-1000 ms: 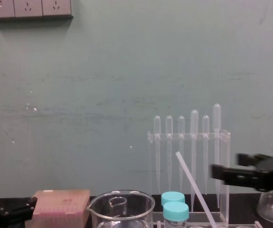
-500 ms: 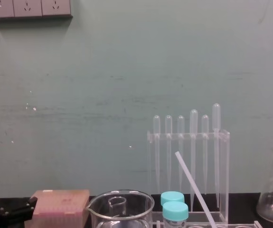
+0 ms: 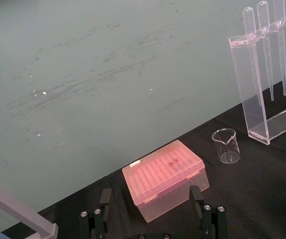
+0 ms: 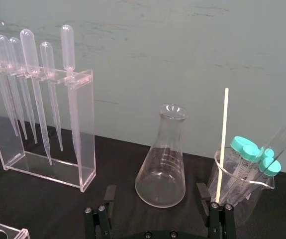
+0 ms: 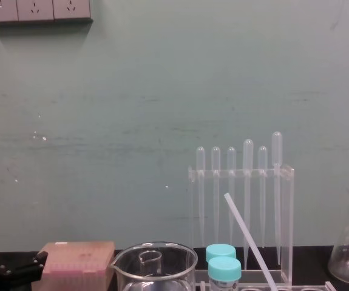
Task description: Pick up the stirring rod with one hand, then place it down.
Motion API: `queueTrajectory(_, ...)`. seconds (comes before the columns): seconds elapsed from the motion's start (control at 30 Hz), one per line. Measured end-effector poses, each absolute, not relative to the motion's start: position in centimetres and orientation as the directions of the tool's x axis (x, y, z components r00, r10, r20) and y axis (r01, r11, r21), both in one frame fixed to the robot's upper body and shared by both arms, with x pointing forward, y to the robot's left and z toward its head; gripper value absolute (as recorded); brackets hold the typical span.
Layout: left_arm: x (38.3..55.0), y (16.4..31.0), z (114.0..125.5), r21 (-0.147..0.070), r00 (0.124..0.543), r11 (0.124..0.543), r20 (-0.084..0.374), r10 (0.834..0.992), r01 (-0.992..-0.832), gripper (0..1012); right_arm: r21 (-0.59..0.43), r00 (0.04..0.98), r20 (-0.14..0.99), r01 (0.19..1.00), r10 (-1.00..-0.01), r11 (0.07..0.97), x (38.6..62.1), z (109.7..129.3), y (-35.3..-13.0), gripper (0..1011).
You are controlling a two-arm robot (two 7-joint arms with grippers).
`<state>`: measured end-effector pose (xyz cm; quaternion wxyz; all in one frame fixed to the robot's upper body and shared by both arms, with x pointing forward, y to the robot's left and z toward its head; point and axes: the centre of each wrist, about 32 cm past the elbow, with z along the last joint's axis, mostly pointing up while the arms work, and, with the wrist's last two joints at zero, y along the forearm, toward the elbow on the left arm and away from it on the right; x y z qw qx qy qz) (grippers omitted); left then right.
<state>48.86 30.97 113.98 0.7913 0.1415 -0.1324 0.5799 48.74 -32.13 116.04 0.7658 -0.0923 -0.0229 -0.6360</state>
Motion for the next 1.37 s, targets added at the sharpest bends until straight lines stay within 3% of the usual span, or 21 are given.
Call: queueTrajectory(1.37, 48.86, 30.97, 113.98, 0.070, 0.292, 0.287, 0.374, 0.880, -0.955, 1000, -0.110, 0.195, 0.153, 0.978, -0.969, 0.180, 48.73, 116.15, -32.12, 1003)
